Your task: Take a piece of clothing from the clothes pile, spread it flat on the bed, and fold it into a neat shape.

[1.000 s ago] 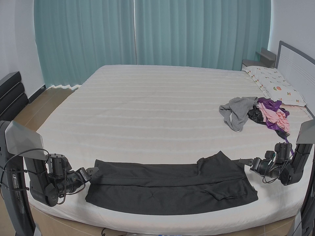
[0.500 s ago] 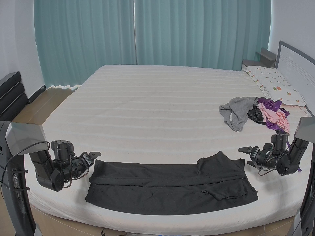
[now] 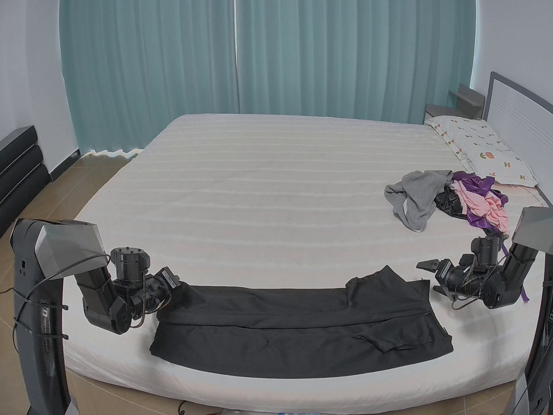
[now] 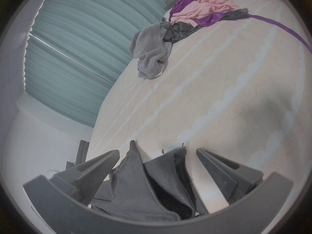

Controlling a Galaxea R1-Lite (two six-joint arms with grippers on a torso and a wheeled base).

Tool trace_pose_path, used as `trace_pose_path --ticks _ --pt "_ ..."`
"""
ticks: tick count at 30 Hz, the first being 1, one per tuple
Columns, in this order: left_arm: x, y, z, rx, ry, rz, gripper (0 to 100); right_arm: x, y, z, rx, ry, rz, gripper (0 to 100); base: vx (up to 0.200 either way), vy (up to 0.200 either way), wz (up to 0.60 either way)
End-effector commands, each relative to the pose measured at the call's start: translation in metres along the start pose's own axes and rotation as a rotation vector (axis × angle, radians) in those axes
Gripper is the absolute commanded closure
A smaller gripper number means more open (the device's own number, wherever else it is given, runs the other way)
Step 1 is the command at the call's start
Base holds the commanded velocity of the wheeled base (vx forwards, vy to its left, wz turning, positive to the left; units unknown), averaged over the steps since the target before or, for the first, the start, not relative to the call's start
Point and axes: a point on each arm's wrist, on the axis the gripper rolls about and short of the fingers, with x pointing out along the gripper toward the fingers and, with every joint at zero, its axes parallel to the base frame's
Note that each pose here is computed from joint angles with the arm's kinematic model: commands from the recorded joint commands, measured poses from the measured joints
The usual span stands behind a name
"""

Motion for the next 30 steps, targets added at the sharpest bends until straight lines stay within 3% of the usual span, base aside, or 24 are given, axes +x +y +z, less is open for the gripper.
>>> trace_pose_path --ticks 1,7,12,13,30 --pt "0.002 0.009 0.003 -0.018 -0.017 0.03 100 0.005 0.003 -0.005 -0.012 0.006 -0.01 0 0.0 0.0 0.0" --pt "-0.001 0.017 0.014 -0.06 -0.046 0.045 100 0.018 0.003 -0.008 -0.026 -0.021 -0.057 0 0.0 0.0 0.0" --pt "-0.001 0.017 0.013 -0.085 -0.043 0.043 100 0.023 0.003 -0.005 -0.031 -0.029 -0.049 0 0.0 0.0 0.0" --pt "0.0 0.017 0.012 -0.085 -0.042 0.042 100 0.025 0.003 -0.004 -0.032 -0.034 -0.047 100 0.0 0.0 0.0" --pt "-0.001 0.012 0.007 -0.075 -0.029 0.034 100 0.029 0.004 0.016 -0.03 -0.105 -0.022 100 0.0 0.0 0.0"
